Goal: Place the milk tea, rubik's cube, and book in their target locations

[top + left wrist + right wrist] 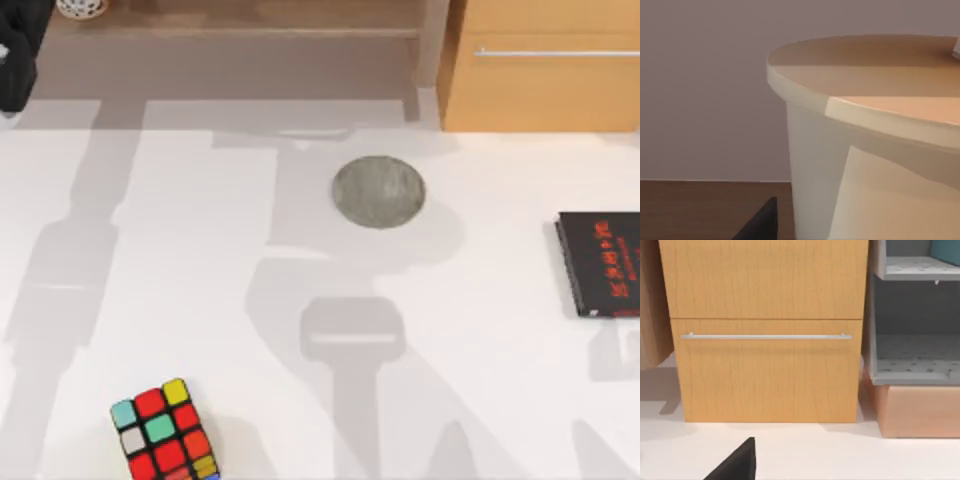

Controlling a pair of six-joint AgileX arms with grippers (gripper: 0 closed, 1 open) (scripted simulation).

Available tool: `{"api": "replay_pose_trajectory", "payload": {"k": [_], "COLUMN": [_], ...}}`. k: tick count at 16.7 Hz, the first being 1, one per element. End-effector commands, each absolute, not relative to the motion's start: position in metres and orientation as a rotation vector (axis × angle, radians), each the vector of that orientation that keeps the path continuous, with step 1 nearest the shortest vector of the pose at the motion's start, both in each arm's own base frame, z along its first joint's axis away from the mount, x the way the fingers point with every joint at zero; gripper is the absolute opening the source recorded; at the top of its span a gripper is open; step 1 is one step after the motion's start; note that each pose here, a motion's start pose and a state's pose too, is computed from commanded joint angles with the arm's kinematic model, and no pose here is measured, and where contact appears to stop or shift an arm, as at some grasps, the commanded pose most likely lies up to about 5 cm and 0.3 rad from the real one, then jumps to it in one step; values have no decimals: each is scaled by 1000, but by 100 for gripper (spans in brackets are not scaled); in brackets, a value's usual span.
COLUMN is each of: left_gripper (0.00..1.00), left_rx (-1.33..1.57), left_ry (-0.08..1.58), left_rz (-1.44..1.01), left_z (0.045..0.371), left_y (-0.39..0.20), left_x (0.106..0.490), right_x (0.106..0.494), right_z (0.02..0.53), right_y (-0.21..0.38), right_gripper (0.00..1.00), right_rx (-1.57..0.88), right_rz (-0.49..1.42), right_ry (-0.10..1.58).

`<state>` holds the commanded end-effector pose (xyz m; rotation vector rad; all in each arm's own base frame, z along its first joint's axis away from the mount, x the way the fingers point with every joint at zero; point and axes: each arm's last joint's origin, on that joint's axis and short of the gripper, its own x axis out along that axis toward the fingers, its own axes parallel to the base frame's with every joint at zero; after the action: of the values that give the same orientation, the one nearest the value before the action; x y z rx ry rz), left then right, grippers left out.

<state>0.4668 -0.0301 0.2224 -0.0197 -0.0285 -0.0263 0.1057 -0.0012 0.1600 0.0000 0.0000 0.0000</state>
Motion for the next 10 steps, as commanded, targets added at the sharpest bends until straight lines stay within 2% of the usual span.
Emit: {"api": "replay_pose_trajectory", "payload": {"k": [9, 10], "left_gripper": [2, 0], "left_rx": [-20, -20], "left_ry": [-29, -29], "left_rz": [-26, -26], "left_z": [222, 222], "left_y": [-30, -30], "left_x": [467, 467], "right_x": [106, 106], "right_z": [160, 160], "right_y": [-1, -1], "right_gripper": [100, 100], "right_rx": [0, 0], "right_rz": [0, 0], "right_ry": [0, 0]}}
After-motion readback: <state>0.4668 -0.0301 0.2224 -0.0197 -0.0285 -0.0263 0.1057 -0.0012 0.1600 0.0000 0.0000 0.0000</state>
